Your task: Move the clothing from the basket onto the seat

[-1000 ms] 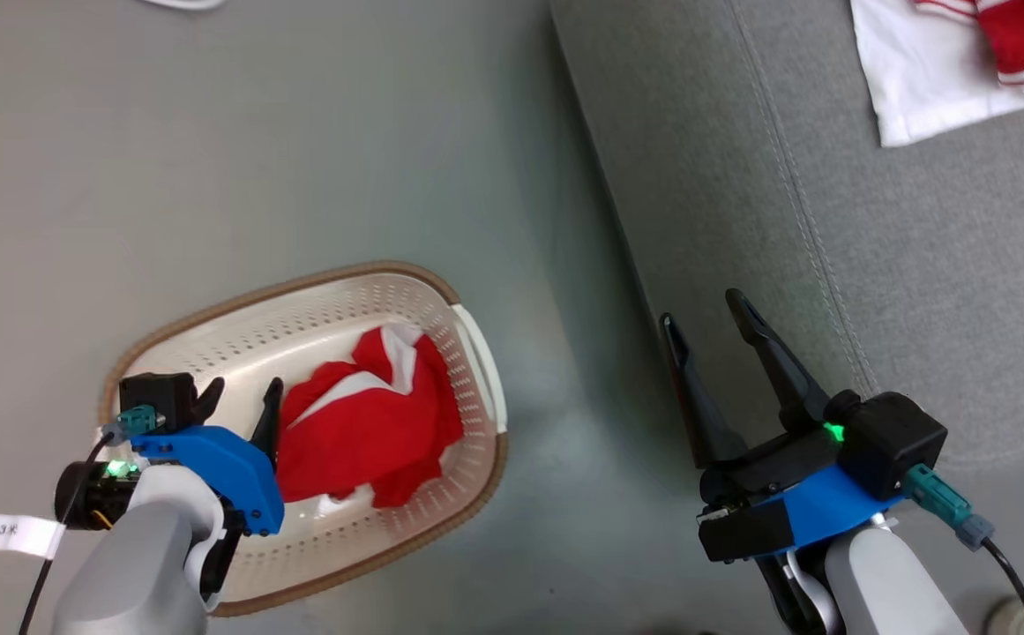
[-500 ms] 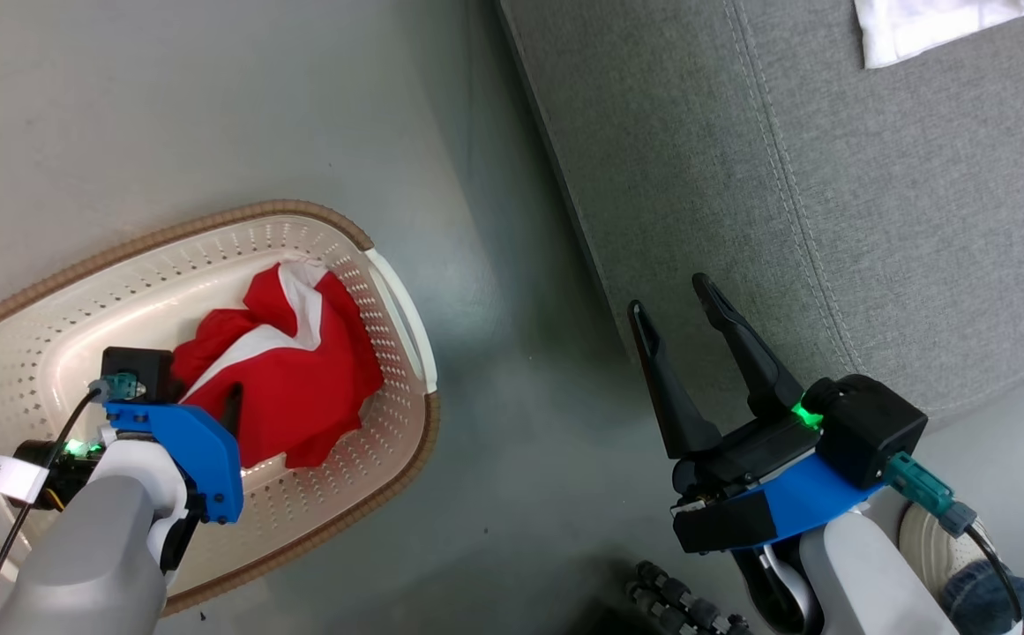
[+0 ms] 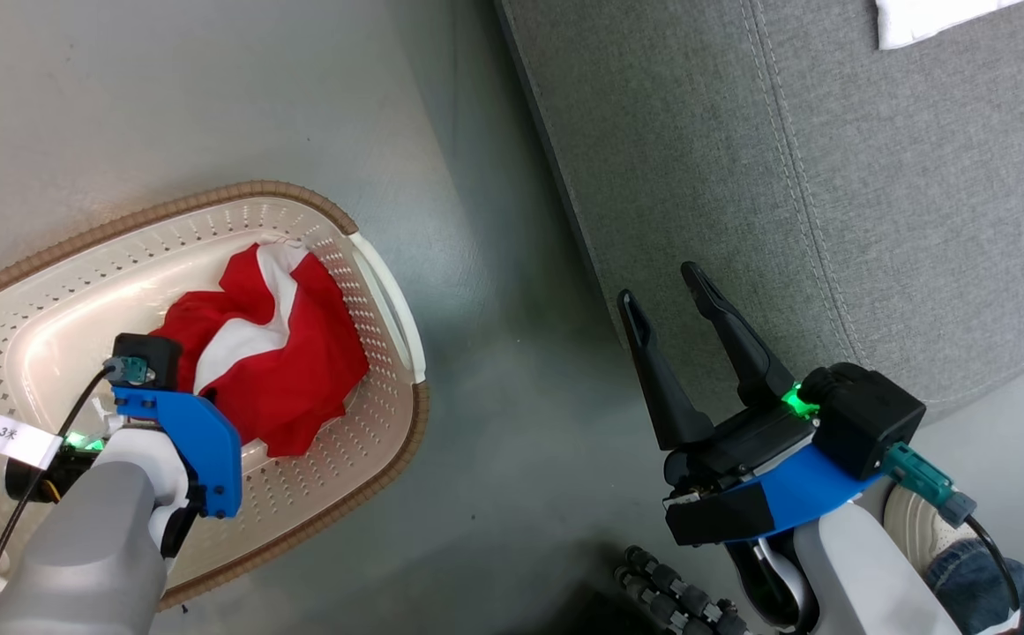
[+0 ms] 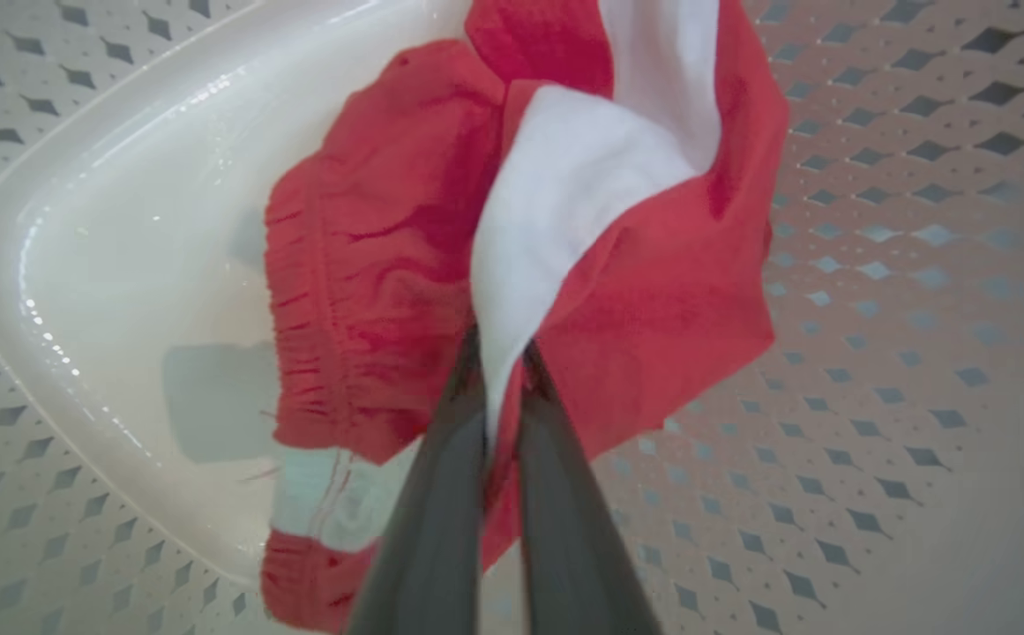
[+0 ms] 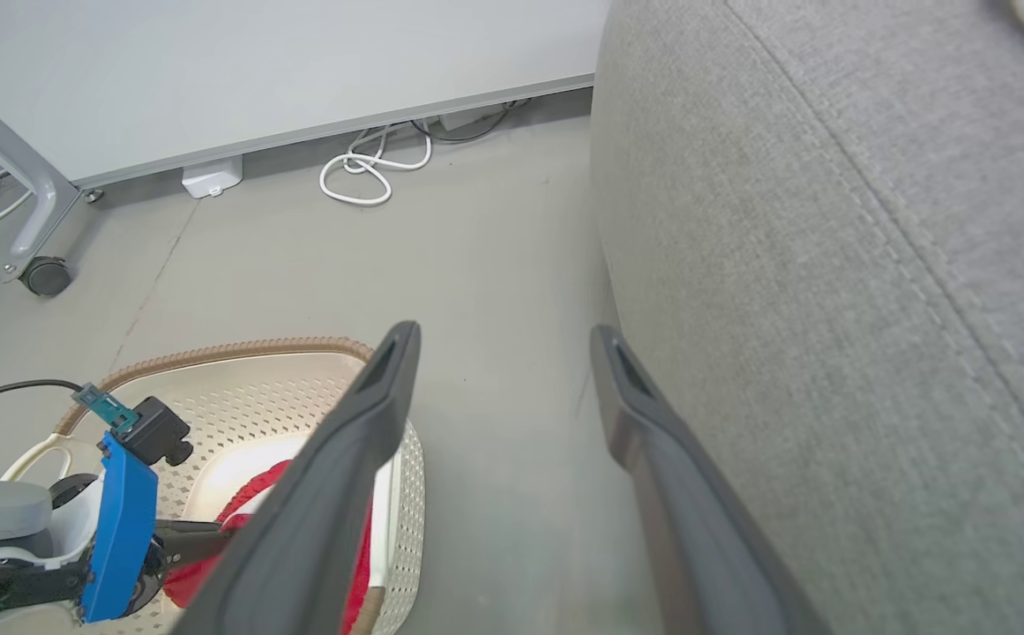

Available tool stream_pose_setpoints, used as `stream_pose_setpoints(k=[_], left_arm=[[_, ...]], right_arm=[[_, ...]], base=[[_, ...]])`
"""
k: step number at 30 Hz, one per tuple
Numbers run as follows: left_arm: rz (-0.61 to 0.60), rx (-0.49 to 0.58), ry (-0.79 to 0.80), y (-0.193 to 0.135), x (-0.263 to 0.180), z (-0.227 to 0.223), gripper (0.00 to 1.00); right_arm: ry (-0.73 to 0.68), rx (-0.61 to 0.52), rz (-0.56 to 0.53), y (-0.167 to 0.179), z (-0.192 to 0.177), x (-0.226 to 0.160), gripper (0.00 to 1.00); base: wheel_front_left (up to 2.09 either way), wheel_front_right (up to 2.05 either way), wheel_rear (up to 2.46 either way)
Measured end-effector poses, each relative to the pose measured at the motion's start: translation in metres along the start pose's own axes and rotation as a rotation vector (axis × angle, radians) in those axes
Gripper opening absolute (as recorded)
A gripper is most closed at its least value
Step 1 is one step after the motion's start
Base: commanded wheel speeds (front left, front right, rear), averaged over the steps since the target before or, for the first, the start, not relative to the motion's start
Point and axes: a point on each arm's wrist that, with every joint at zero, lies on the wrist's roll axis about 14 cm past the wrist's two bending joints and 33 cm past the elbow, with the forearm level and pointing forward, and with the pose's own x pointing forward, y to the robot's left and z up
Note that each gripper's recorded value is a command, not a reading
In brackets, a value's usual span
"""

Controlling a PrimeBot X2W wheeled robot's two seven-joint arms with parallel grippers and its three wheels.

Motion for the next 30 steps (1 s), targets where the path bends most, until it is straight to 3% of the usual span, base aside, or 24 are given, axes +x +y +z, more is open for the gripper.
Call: stream_pose_setpoints(k=[19, 30], left_arm=[[-0.003, -0.008, -0.118, -0.016, -0.026, 0.032, 0.0], [-0.082, 0.073, -0.336, -0.078, -0.101, 0.067, 0.0]], right_arm=[[-0.068, 0.002, 0.028, 0.008, 0.024, -0.003, 1.0], [-0.166, -0.011, 0.087, 0.03, 0.061, -0.027, 1.0]], base=[[0.0, 0.0, 0.0], [0.0, 0.0, 0.0]])
